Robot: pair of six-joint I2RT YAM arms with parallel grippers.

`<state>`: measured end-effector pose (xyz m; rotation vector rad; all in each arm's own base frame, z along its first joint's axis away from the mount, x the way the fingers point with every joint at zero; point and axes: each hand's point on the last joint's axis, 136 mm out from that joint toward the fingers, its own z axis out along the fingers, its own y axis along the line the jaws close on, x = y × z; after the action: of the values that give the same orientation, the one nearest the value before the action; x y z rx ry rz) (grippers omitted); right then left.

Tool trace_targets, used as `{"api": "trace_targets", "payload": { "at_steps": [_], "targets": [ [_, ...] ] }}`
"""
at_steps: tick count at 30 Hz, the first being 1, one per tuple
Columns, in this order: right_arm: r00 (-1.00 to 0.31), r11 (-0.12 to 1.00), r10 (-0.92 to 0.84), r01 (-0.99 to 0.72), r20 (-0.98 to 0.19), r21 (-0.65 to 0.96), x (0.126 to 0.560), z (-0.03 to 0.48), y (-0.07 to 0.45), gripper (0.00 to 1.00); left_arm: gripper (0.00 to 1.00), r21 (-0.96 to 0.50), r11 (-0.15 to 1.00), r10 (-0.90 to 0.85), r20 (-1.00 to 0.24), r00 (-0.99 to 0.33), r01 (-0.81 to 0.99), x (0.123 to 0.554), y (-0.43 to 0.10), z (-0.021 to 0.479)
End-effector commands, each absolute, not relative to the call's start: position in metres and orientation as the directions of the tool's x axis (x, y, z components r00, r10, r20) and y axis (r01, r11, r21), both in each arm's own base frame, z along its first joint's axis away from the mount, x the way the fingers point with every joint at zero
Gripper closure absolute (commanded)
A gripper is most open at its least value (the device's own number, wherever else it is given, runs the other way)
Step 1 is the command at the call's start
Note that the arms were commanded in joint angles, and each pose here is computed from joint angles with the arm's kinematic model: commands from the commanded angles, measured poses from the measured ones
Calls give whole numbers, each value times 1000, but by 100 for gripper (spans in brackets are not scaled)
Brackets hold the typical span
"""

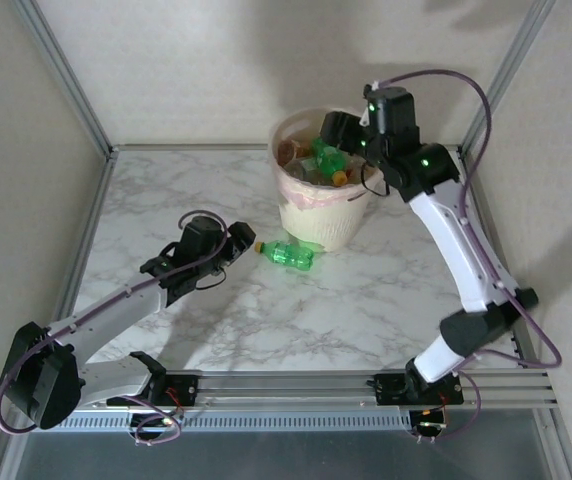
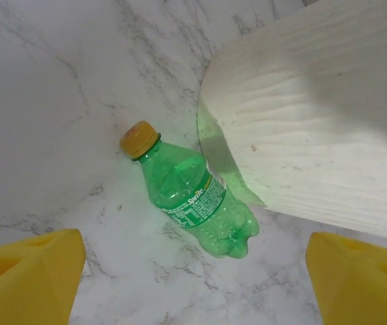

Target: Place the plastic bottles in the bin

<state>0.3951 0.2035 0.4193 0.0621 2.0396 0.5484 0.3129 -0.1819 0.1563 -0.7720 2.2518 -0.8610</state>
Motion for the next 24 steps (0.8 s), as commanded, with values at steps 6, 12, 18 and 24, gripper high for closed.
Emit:
{"api": "trace_targets", "payload": {
  "at_steps": [6,12,18,24],
  "targets": [
    [-512,846,215,-328,-832,421,316,412,228,28,15,-761,497,-790,-196,-581,-418,319,-203,141],
    [-533,825,178,-378,-827,421,272,388,241,28,19,-744,440,-827,-117,-550,-503,331,-220,116],
    [-564,823,196,-351,-802,447,256,362,231,28,27,-731,416,-853,-107,-511,-542,356,-232,104],
    [-588,819,216,-325,-779,473,242,343,220,28,35,-671,434,-866,-128,-484,-601,376,-229,81]
  ]
}}
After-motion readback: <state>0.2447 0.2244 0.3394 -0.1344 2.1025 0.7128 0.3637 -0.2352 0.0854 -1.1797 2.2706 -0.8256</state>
